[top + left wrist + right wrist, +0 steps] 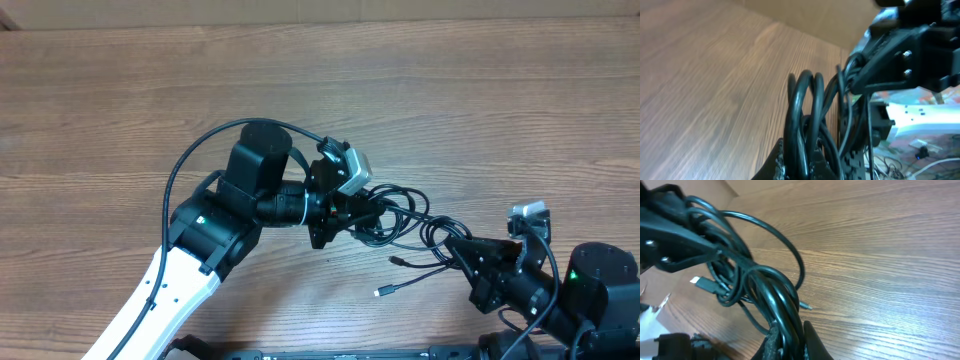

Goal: Untangle cables

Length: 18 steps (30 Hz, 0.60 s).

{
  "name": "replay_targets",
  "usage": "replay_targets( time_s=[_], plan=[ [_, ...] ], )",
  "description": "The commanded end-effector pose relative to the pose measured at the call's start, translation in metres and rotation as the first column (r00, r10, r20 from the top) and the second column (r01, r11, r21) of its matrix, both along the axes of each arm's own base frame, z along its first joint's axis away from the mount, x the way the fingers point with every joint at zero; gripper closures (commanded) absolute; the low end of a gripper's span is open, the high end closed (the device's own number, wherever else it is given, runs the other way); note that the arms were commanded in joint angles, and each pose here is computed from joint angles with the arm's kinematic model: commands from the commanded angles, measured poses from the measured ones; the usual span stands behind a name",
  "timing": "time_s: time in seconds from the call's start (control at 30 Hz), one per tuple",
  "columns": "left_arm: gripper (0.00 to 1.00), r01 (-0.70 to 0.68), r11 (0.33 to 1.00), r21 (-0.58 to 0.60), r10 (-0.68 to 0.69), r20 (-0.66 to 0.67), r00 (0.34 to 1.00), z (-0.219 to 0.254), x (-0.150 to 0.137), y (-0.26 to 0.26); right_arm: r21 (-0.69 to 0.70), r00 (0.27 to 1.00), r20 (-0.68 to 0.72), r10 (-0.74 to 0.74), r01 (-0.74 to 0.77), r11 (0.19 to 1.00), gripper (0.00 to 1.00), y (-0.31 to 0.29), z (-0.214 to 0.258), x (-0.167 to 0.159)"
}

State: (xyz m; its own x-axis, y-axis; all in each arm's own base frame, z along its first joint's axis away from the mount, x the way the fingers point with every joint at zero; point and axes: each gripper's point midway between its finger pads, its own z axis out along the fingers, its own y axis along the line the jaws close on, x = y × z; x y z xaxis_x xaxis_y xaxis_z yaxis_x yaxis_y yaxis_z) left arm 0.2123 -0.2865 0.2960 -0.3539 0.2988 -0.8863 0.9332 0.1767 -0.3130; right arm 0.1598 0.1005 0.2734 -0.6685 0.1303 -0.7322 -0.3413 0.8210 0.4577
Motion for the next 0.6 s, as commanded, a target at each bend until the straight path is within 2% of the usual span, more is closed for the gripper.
replay_targets(
  time_s=[0.0, 0.07, 0.1, 0.13, 0.17, 0.23, 0.27, 0.3, 0.33, 0.4, 0.5, 0.57],
  plan=[
    [0.96, 0.145, 0.983, -0.116, -0.143, 0.024, 0.989, 0.026, -0.022, -0.005, -0.039, 0.991, 0.008, -0.134, 0.134, 0.990, 0.96, -0.020, 0.002, 0.008],
    [0.96, 0.160, 0.978, -0.131, -0.157, 0.039, 0.987, 0.030, -0.023, -0.005, -0.028, 0.989, 0.008, -0.147, 0.148, 0.989, 0.96, -0.021, 0.003, 0.010],
    [0.96, 0.138, 0.983, -0.121, -0.136, 0.026, 0.990, 0.028, -0.020, -0.005, -0.021, 0.986, 0.002, -0.168, 0.168, 0.986, 0.92, -0.023, 0.003, 0.011],
    [0.96, 0.072, 0.992, -0.099, -0.073, -0.010, 0.997, 0.024, -0.011, -0.004, -0.010, 0.973, -0.019, -0.229, 0.229, 0.973, 0.65, -0.030, 0.002, 0.014],
    [0.96, -0.009, 0.997, -0.072, 0.006, -0.050, 0.999, 0.019, 0.000, -0.003, -0.006, 0.969, -0.026, -0.247, 0.247, 0.969, 0.61, -0.032, 0.002, 0.014],
    [0.96, -0.219, 0.976, 0.001, 0.217, -0.136, 0.967, 0.005, 0.028, 0.006, 0.009, 0.962, -0.040, -0.269, 0.269, 0.963, 0.17, -0.033, 0.001, 0.015],
    [0.96, -0.274, 0.961, 0.019, 0.274, -0.159, 0.949, 0.002, 0.035, 0.009, 0.009, 0.962, -0.041, -0.269, 0.269, 0.963, 0.01, -0.033, 0.001, 0.015],
    [0.96, -0.333, 0.942, 0.035, 0.334, -0.183, 0.925, -0.001, 0.043, 0.013, 0.008, 0.963, -0.042, -0.268, 0.269, 0.963, 0.00, -0.033, 0.001, 0.015],
    [0.96, -0.452, 0.890, 0.064, 0.453, -0.242, 0.858, -0.005, 0.058, 0.021, 0.022, 0.968, -0.043, -0.247, 0.248, 0.968, 0.00, -0.029, 0.003, 0.014],
    [0.96, -0.548, 0.833, 0.081, 0.544, -0.308, 0.781, -0.007, 0.069, 0.028, 0.075, 0.985, -0.037, -0.171, 0.173, 0.982, 0.00, -0.015, 0.010, 0.010],
    [0.96, -0.596, 0.802, 0.044, 0.555, -0.423, 0.716, 0.004, 0.074, 0.025, 0.195, 1.000, 0.023, -0.014, 0.009, 0.981, 0.00, 0.013, 0.035, 0.004],
    [0.96, -0.603, 0.797, 0.018, 0.539, -0.472, 0.698, 0.011, 0.074, 0.022, 0.280, 1.000, 0.000, -0.025, 0.024, 0.960, 0.00, 0.018, 0.046, 0.005]
  ],
)
